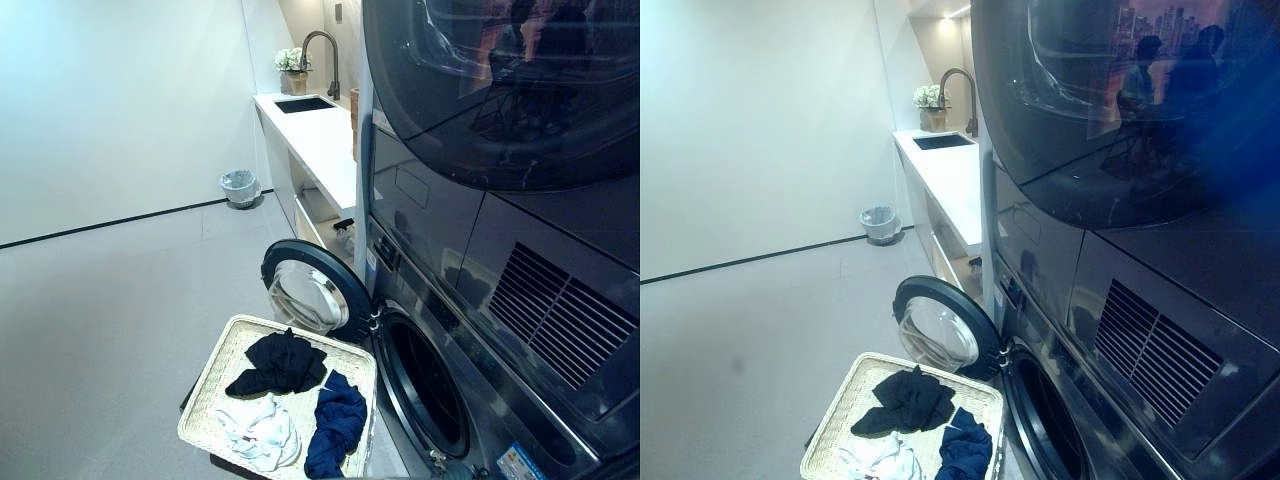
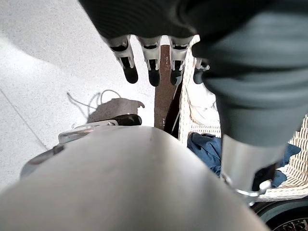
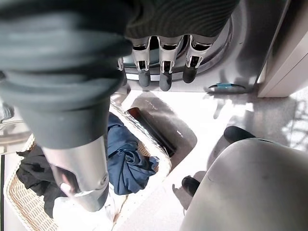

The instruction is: Put the clothes into the washing machine.

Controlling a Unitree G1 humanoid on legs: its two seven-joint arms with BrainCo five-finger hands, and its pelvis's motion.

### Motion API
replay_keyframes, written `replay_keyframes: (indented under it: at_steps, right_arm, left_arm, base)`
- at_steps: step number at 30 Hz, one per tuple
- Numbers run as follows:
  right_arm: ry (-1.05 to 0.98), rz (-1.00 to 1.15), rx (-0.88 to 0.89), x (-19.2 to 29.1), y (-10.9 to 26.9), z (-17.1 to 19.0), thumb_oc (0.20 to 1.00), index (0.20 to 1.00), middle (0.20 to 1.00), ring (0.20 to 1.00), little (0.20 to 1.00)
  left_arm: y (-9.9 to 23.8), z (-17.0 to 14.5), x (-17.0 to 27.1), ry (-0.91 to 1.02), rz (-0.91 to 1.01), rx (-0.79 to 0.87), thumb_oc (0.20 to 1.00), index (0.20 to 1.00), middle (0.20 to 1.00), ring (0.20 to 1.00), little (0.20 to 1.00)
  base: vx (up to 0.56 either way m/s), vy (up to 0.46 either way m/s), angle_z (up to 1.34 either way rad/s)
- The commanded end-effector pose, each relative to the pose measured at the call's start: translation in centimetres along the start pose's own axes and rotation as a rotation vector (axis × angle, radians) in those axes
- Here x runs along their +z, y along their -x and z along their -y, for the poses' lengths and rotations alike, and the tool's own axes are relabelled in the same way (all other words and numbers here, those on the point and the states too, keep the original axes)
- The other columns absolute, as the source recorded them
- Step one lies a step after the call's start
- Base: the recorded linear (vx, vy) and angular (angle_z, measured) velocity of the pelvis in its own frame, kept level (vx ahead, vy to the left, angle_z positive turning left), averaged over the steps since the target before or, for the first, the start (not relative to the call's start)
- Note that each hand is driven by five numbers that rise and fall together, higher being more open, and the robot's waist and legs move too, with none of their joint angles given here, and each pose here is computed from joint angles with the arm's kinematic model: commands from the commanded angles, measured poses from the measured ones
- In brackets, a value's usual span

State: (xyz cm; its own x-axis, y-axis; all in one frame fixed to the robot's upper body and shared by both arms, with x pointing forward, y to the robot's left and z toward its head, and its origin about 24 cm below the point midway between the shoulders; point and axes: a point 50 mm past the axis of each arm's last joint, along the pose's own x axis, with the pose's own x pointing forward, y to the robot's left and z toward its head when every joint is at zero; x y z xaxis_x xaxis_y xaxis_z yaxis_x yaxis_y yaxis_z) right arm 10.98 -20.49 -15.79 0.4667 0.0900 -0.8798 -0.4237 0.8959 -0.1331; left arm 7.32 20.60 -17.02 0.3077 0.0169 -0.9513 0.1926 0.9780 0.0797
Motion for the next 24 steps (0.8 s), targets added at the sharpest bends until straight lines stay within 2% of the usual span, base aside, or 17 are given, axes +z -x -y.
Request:
replay_keyframes:
  at_steps: [1, 24]
  right_arm:
    - [0.037, 0.079, 0.046, 3.2, -1.05, -1.14, 1.0, 1.0, 1.0, 1.0, 1.0]
    - [0.037, 0.073, 0.044, 3.01, -1.01, -1.07, 1.0, 1.0, 1.0, 1.0, 1.0]
  left_arm:
    - [-0.6, 1.68, 2.78, -0.033, 0.045, -0.06, 1.0, 1.0, 1.0, 1.0, 1.0]
    - [-0.59, 0.9, 2.84, -0.009, 0.052, 0.056, 1.0, 1.0, 1.0, 1.0, 1.0]
  base:
    - [0.0, 0.0, 0.0]
    - [0.0, 0.001, 0.0]
